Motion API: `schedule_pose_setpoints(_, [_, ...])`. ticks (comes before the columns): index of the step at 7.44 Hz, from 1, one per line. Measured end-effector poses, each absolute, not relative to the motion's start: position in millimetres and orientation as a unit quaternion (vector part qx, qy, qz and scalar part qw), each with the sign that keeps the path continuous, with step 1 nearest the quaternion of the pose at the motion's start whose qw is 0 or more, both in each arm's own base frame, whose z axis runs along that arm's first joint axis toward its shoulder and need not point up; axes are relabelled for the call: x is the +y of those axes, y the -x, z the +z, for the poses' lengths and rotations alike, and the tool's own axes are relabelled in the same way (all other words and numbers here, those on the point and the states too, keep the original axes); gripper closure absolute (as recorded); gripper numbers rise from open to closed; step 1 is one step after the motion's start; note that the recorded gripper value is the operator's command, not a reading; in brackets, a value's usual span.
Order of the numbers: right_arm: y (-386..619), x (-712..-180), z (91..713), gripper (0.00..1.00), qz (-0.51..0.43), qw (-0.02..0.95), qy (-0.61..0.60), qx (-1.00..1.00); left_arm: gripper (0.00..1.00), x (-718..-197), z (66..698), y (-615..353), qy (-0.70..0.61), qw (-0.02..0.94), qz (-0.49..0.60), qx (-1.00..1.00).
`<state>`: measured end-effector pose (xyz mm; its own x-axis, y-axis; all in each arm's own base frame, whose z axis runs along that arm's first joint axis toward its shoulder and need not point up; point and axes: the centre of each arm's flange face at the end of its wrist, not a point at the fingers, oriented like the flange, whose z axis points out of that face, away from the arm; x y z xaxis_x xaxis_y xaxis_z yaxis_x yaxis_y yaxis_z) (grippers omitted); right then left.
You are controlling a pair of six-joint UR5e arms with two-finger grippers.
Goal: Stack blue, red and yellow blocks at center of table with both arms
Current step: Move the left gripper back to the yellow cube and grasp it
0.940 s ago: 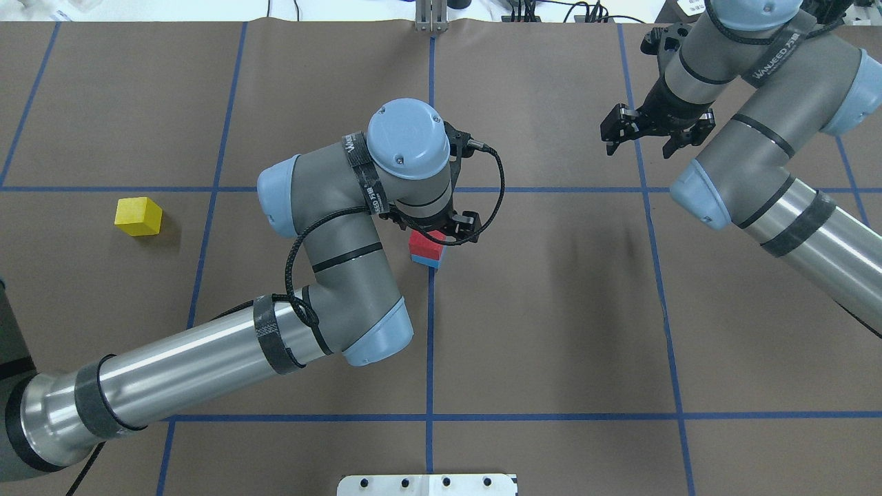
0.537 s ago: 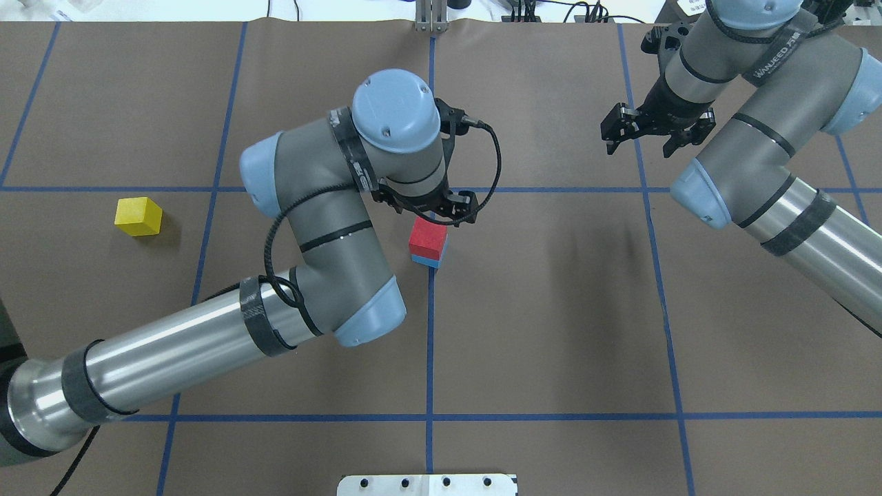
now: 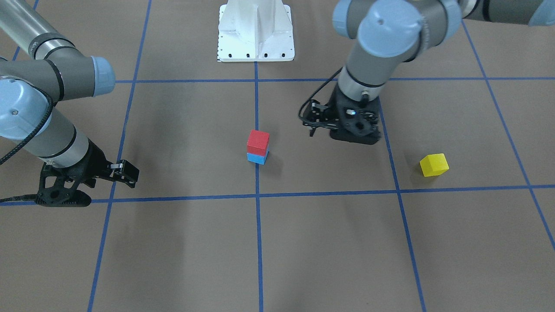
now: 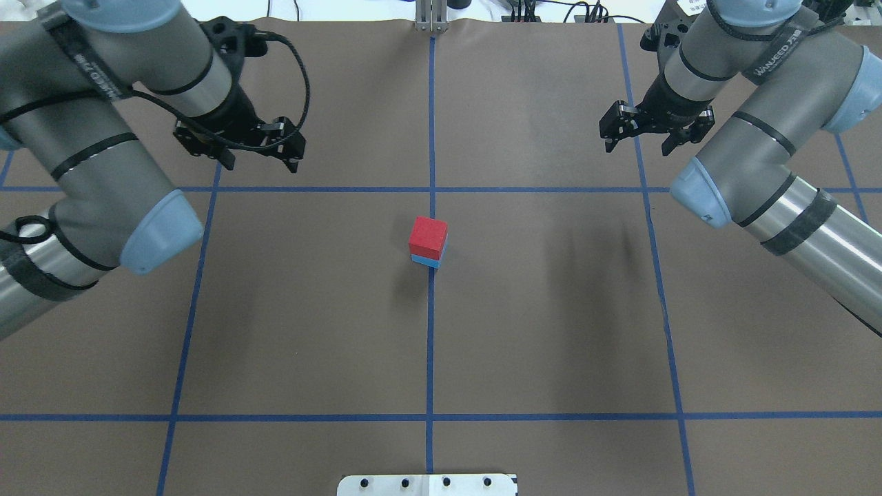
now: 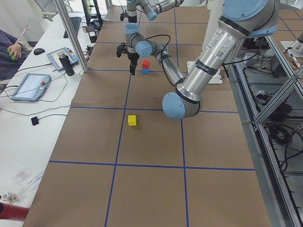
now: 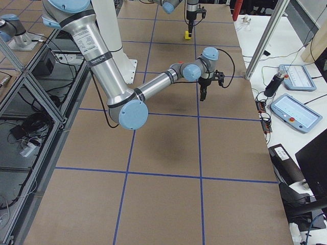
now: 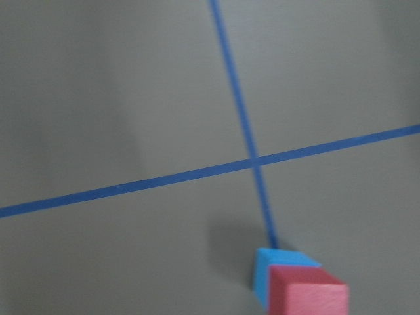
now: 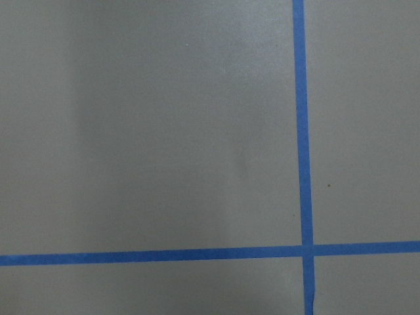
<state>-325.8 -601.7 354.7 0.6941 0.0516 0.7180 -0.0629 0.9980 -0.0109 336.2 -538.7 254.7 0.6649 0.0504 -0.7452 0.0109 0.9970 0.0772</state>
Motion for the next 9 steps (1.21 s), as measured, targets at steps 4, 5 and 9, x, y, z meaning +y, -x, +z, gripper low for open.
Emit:
schedule_pose_setpoints(4, [327,-601,355,0.00,0.032,0.921,-0.007,-0.389,0.00,-538,416,-273,-0.028,0.928,0.000,0.372])
schedule_pose_setpoints(5, [327,-601,356,0.00,0.031,0.921,-0.007,-0.389,0.00,-540,449,-275,-0.031,0.925,-0.013,0.380])
schedule_pose_setpoints(9, [327,-601,358,0.00,0.030,0.921,-0.007,-0.388,0.00,-548,501,-284,-0.026,0.924,-0.027,0.381])
